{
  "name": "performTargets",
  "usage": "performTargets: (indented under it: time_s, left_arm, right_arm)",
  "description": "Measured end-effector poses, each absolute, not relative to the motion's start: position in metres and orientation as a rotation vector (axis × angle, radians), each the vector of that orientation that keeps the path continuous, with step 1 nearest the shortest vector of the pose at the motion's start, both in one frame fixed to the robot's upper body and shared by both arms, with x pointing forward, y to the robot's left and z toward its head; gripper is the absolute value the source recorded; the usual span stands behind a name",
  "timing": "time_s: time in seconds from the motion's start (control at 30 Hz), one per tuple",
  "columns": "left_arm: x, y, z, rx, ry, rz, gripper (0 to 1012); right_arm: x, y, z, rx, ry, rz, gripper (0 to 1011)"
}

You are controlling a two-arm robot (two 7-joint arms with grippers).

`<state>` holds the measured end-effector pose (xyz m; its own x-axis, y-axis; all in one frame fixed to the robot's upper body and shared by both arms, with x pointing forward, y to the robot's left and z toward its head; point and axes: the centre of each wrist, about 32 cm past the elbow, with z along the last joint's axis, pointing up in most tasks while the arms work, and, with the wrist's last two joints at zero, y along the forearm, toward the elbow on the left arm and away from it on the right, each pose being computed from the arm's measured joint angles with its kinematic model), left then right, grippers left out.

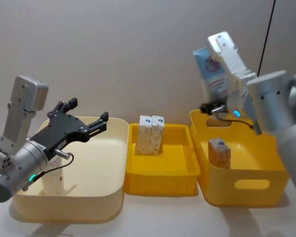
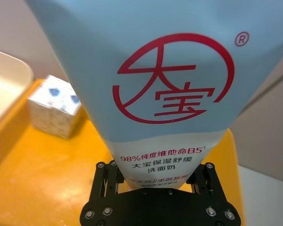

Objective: Bimanual collaborative sorting of washing and personal care products

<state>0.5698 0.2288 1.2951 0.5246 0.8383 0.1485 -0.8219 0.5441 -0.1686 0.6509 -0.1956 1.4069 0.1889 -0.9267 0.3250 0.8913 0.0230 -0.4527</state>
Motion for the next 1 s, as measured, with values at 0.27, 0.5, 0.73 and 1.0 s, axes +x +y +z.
performTargets:
  time_s: [0.27, 0.5, 0.73, 1.0]
  left_arm:
    - [0.57, 0.229, 1.295, -0.081, -0.222, 0.994, 1000]
    - [0.57, 0.229, 1.295, -0.081, -0.222, 0.994, 1000]
    - [0.57, 0.229, 1.295, -0.081, -0.222, 0.994, 1000]
    - [0.57, 0.229, 1.295, -0.081, -0.222, 0.994, 1000]
  right_arm:
    - [0.667, -0.217, 1.43, -0.728, 0.159, -1.457, 666]
    - [0.688, -0.227, 1.448, -0.819, 0.249, -1.44, 666]
    - [0.704, -0.225, 1.457, -0.878, 0.295, -1.375, 666]
    - [0.722, -0.215, 1.457, -0.938, 0.323, -1.282, 666]
